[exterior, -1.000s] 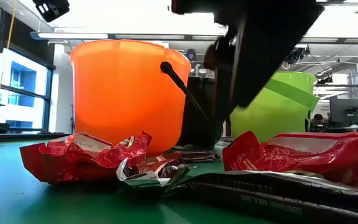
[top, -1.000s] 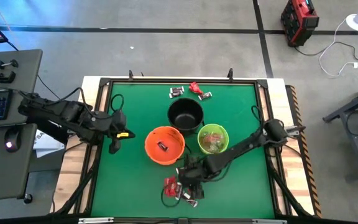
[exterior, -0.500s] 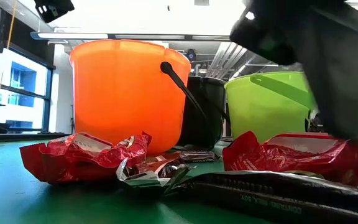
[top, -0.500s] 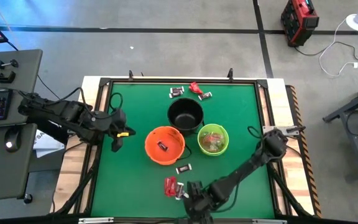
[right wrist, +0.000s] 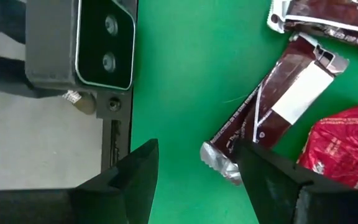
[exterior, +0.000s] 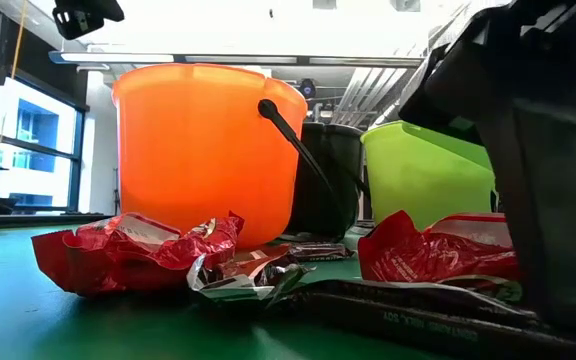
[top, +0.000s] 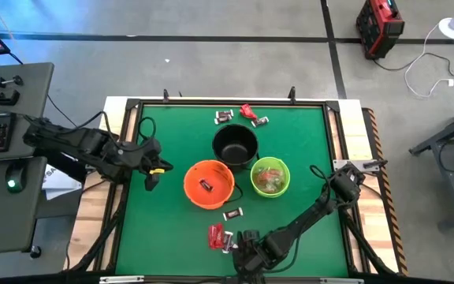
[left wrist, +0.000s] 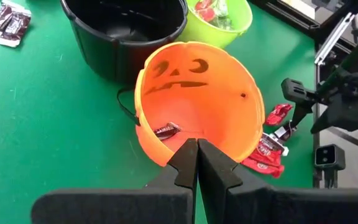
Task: Sort candy by brand, put in halloween buckets
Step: Put the brown chocolate bar into orange bucket
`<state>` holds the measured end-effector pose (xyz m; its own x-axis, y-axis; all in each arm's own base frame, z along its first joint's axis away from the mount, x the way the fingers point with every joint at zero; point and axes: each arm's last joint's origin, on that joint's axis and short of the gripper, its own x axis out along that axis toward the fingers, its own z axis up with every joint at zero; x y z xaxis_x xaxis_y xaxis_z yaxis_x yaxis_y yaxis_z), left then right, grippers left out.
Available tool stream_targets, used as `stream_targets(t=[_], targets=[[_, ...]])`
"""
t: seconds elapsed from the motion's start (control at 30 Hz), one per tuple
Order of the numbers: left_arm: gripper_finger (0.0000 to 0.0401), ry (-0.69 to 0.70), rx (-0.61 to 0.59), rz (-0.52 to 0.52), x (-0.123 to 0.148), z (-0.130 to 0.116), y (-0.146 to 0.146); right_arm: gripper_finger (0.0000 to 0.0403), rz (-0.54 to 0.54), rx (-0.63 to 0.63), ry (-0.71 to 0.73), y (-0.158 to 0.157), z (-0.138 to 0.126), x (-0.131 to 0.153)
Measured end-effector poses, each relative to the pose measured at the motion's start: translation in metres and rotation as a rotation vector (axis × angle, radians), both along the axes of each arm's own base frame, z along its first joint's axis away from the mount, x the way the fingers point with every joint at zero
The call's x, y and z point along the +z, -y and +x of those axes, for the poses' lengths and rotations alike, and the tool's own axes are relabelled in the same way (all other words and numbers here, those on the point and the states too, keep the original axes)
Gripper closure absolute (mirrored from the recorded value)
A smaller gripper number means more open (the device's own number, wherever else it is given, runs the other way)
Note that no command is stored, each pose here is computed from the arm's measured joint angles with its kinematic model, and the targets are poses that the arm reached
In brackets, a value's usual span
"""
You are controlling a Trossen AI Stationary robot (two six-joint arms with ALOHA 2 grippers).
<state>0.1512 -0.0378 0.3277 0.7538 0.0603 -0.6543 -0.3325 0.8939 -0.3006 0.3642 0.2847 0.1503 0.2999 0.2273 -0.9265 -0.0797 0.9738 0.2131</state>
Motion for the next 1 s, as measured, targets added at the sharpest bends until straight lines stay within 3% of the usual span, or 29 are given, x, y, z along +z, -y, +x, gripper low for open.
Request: stream_targets(t=[0.37,0.63,1.0], targets=[[0.0401,-0.054,0.0,0.016,-0.008,0.012,0.004,0.0192,0.028,-0.031,0.001,-0.002,-0.001,0.019],[0.0401,-0.09,-0.001,0.027,-0.014,0.02,0.006,0.0192,-0.126,-0.174,-0.004,0.008,-0.005,0.014],[0.0401,-0.096,0.006,0.01,-0.015,0.021,0.007,0.0192,-0.111,-0.105,0.05,0.003,0.0,0.012]])
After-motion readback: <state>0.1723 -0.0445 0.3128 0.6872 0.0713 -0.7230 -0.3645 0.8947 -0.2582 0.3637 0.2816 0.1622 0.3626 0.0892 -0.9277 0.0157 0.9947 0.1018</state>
